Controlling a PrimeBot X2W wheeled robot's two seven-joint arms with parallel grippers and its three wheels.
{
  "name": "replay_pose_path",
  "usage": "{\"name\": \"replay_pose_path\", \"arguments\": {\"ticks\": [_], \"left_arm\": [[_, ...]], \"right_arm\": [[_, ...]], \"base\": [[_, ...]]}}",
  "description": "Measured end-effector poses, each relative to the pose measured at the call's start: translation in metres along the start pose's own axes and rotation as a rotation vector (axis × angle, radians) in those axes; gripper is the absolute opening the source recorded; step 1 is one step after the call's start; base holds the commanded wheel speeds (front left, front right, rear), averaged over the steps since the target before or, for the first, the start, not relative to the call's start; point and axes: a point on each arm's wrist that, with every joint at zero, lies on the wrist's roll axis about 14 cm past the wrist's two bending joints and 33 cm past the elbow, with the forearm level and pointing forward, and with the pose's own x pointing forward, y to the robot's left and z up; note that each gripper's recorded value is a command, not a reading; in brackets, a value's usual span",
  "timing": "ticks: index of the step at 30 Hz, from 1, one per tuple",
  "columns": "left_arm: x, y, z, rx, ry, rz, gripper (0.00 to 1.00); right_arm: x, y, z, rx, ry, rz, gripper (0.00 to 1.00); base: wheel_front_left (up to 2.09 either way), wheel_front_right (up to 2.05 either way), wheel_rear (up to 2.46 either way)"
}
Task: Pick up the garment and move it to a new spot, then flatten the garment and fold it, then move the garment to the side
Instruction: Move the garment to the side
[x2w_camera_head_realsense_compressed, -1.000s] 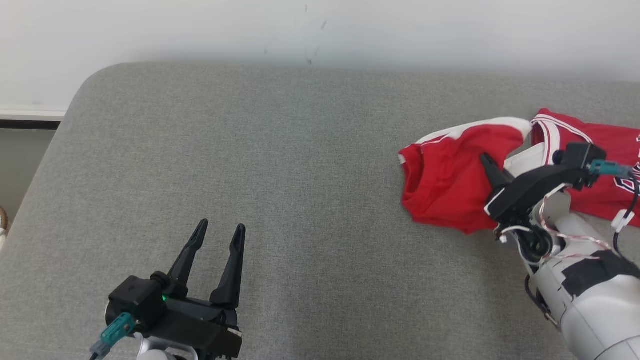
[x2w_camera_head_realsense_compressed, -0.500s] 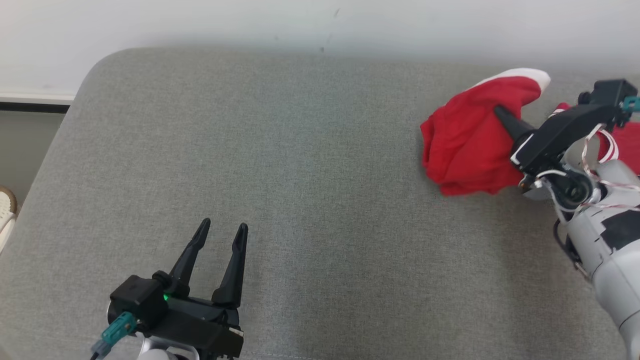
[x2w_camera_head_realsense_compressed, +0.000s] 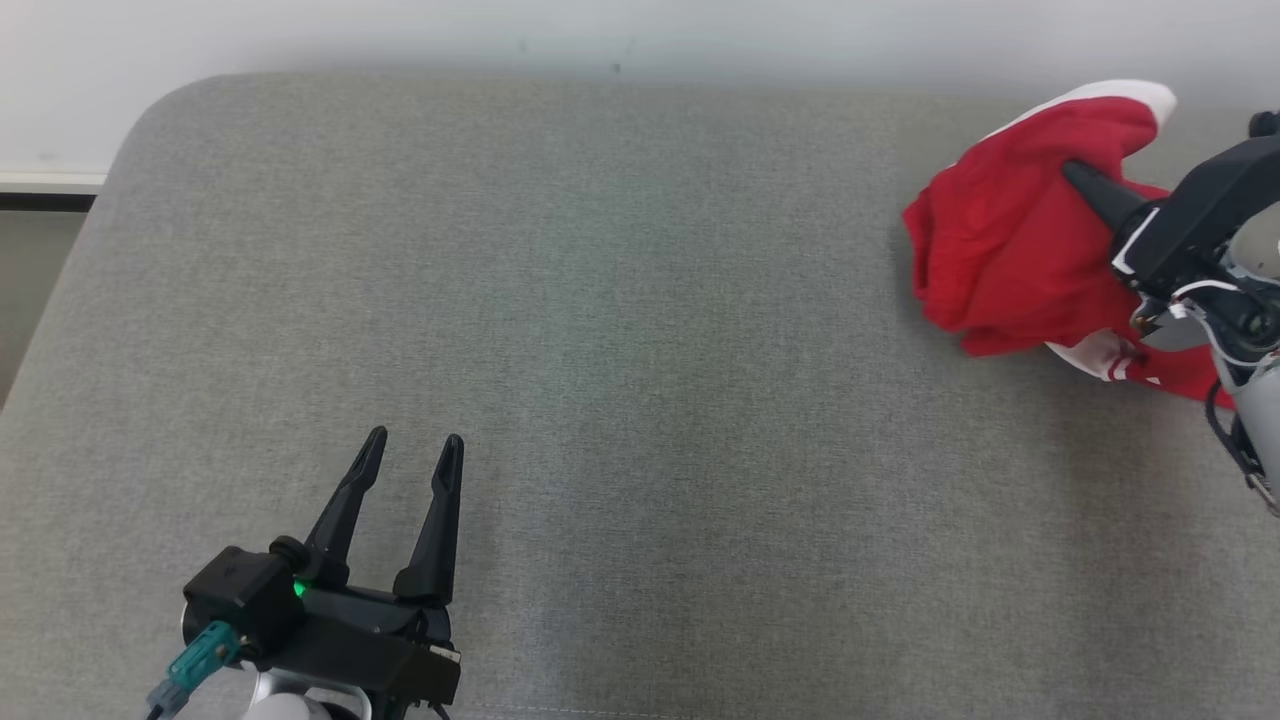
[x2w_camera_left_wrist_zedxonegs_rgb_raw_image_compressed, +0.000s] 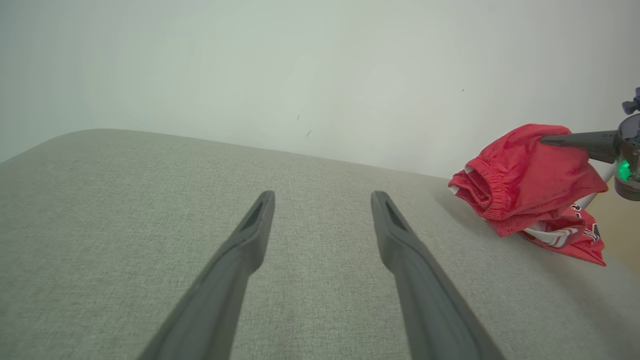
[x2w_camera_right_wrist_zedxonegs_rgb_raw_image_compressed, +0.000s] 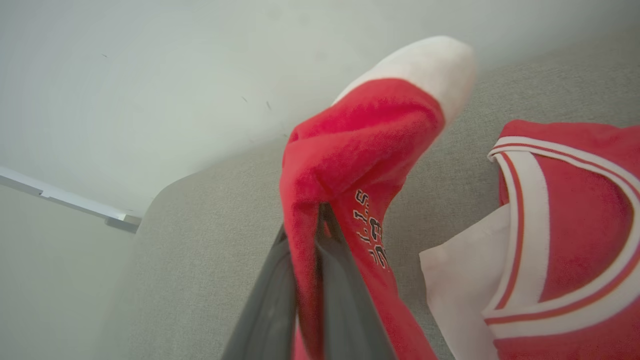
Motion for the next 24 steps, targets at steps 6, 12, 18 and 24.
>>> {"name": "replay_pose_path", "arguments": {"ticks": [6,12,18,24], "left_arm": [[0.007,-0.006,-0.005,-0.005,0.011,-0.023,1.00],[0.014,-0.009,-0.011,-0.006,0.025,-0.043,1.00],[0.021,-0.009,-0.024,-0.013,0.055,-0.053,1.00],[0.034,-0.009,-0.035,-0.015,0.074,-0.068,1.00]], "right_arm": [[-0.015,-0.029,0.008,-0.034,0.002,-0.060,0.00],[-0.022,-0.046,0.010,-0.059,0.027,-0.087,0.00],[-0.026,-0.073,0.015,-0.056,0.022,-0.130,0.00],[-0.027,-0.095,0.040,-0.075,-0.017,-0.168,0.00]], "base": [[0.00,0.00,0.00],[0.00,0.00,0.00],[0.00,0.00,0.00],[0.00,0.00,0.00]]}}
